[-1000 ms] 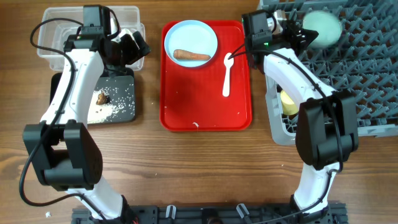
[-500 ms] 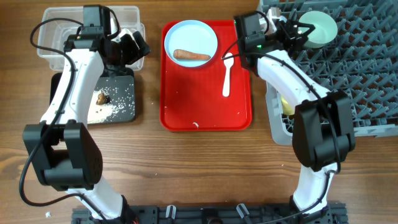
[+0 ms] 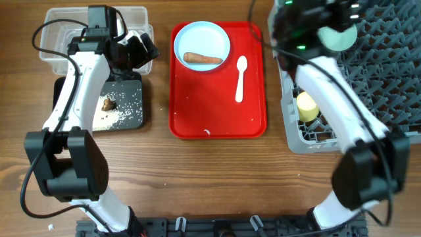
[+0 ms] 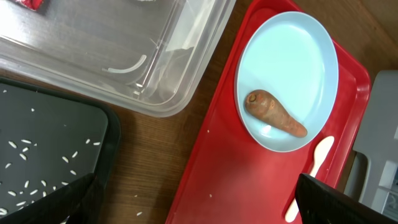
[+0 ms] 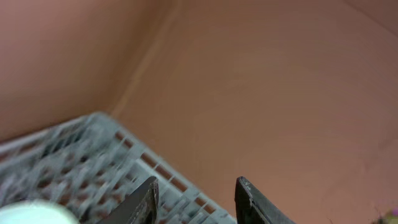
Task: Sort waste into correct bins and load items into the dishwasher rack
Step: 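Lower the green bowl into the rack's back corner and release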
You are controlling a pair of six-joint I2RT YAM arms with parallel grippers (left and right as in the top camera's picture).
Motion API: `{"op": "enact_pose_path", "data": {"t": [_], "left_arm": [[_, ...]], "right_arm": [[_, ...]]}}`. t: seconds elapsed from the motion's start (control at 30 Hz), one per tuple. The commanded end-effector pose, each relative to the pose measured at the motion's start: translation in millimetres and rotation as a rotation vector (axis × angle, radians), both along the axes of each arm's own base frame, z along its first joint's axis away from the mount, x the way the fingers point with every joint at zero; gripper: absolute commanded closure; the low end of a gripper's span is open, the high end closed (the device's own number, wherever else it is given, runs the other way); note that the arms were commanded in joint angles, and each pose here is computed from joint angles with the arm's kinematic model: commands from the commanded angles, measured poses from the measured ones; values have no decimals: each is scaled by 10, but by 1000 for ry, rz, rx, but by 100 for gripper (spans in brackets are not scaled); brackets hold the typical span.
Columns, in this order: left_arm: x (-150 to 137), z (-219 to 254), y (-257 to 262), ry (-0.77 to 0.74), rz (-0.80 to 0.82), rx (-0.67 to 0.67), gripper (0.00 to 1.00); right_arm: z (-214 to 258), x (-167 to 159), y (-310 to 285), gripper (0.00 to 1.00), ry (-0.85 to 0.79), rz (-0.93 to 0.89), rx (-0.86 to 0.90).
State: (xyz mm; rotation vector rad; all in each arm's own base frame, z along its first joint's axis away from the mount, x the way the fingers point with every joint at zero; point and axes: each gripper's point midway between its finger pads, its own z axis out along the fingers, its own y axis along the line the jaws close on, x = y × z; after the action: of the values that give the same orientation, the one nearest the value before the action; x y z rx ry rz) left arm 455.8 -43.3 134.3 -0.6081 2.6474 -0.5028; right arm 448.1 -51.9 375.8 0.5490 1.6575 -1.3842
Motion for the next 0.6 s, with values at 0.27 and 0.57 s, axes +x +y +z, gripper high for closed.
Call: {"op": "enact_pose_path", "data": {"t": [0.27, 0.57], "left_arm": [[19, 113, 26, -30, 5, 6, 0], [19, 113, 26, -30, 5, 6, 0]], "right_arm": [[-285, 640, 594, 49, 103, 586, 87], [-307, 390, 888, 9, -98, 906, 711]]}}
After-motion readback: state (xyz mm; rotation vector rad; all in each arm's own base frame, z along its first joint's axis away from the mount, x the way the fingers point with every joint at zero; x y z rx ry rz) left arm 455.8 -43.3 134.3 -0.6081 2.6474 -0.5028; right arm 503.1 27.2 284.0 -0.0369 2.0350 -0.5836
